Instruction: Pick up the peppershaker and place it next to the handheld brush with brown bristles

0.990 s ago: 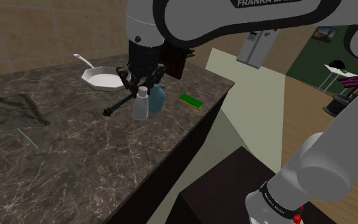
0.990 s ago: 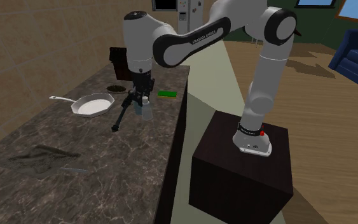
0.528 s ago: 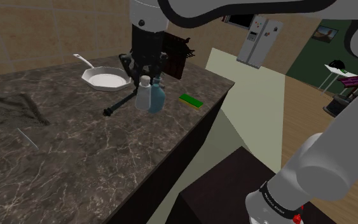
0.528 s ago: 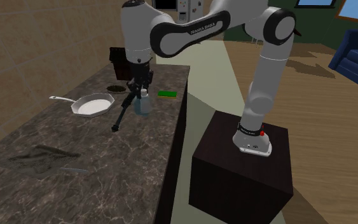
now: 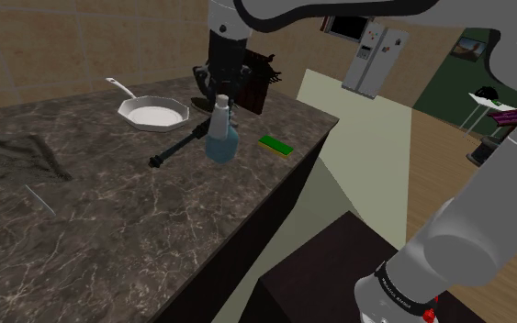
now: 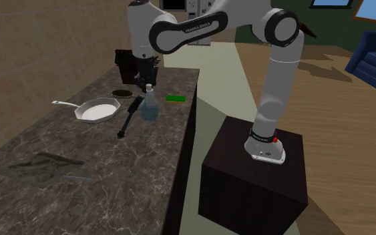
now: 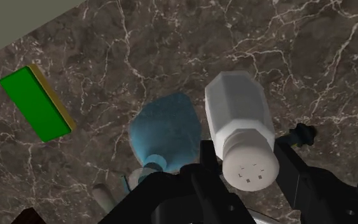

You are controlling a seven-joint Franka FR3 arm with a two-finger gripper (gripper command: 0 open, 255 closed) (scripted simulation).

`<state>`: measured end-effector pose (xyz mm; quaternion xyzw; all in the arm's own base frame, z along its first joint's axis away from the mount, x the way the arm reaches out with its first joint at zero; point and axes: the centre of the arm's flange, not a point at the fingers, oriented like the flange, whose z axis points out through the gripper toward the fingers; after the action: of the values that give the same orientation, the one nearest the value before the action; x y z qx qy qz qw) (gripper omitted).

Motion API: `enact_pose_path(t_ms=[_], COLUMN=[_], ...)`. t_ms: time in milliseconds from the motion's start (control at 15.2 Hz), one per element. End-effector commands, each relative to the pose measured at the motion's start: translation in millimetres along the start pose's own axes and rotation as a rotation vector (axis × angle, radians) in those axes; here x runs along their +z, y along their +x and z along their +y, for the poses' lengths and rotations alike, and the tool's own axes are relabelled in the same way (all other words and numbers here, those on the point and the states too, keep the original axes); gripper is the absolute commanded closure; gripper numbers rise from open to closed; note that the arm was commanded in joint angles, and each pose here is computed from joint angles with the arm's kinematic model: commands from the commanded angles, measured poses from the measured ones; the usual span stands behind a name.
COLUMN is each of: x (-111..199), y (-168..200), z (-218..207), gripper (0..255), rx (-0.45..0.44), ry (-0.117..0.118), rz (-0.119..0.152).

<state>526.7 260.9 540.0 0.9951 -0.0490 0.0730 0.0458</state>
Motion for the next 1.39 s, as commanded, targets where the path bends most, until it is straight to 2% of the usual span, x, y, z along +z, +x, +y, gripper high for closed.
enact_pose_path(t_ms=[0,1254,1320], x=[3.1,44.1,49.3], y=[20.0,201.6,200.8], z=[21.2,193.4,193.0], gripper=[255,255,255], rx=[-0.001,-0.001,-0.001], ry=[0.0,0.0,0.0], rz=[0.001,0.001,0.001])
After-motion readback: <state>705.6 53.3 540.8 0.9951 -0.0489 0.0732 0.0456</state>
